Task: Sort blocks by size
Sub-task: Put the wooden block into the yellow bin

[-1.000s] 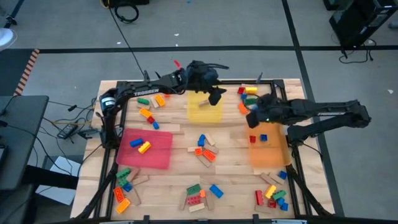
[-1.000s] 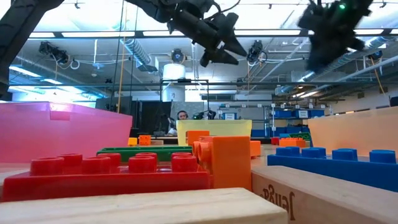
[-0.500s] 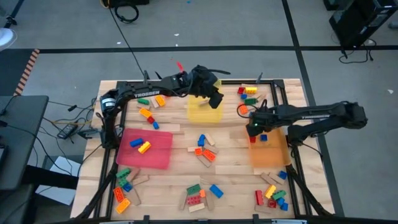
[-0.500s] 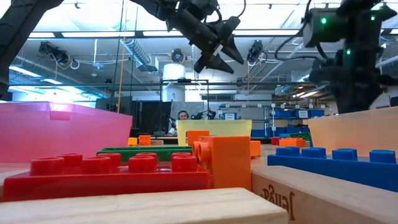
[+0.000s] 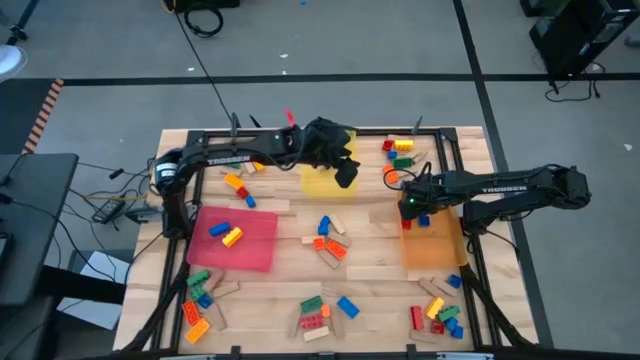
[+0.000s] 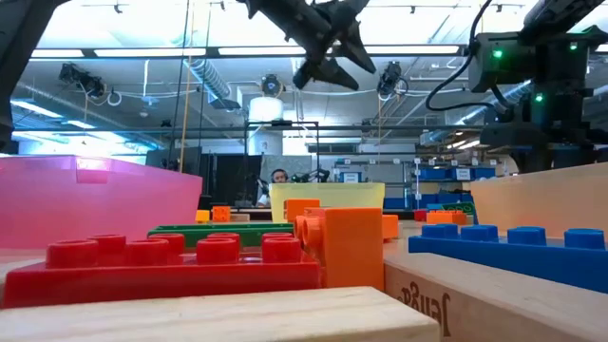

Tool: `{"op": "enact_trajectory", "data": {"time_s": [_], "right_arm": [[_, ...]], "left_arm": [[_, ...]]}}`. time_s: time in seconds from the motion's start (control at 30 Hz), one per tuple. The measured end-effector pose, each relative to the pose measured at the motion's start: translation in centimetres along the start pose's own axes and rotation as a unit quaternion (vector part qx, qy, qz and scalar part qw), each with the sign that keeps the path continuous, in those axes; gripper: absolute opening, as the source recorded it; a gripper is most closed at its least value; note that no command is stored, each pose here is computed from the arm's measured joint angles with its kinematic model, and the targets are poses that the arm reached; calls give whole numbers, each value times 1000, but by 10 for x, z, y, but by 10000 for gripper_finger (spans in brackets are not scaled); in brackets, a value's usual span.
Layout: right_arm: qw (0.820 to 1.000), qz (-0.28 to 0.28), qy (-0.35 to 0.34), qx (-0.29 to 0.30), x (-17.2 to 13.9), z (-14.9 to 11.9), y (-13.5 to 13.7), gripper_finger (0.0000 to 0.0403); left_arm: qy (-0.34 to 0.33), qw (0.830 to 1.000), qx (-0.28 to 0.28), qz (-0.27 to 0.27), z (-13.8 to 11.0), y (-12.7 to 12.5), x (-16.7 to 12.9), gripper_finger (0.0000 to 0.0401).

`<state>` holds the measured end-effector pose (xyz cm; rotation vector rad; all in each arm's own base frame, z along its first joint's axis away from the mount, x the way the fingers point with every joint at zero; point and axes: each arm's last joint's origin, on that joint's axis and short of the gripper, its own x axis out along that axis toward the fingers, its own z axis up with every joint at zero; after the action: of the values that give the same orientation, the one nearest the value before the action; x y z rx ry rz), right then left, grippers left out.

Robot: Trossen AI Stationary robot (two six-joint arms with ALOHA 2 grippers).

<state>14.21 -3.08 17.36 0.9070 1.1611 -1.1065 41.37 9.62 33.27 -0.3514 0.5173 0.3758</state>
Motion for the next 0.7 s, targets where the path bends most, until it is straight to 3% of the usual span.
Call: {"op": "enact_trajectory", "data": {"time_s": [0.3,0.53,0.7], "right_arm": [[998,50,-16,-26,-25,3,4,266],[991,111,-42,-66,-54,1,7,252],[985,136,-50,-95,-64,-3,9,239]], "left_arm": [[30,996,-24,79,-25,-28,-42,204],[46,985,-117,118,-86,-39,-82,202],[81,971,-171,144,-137,-61,-120,202]]}}
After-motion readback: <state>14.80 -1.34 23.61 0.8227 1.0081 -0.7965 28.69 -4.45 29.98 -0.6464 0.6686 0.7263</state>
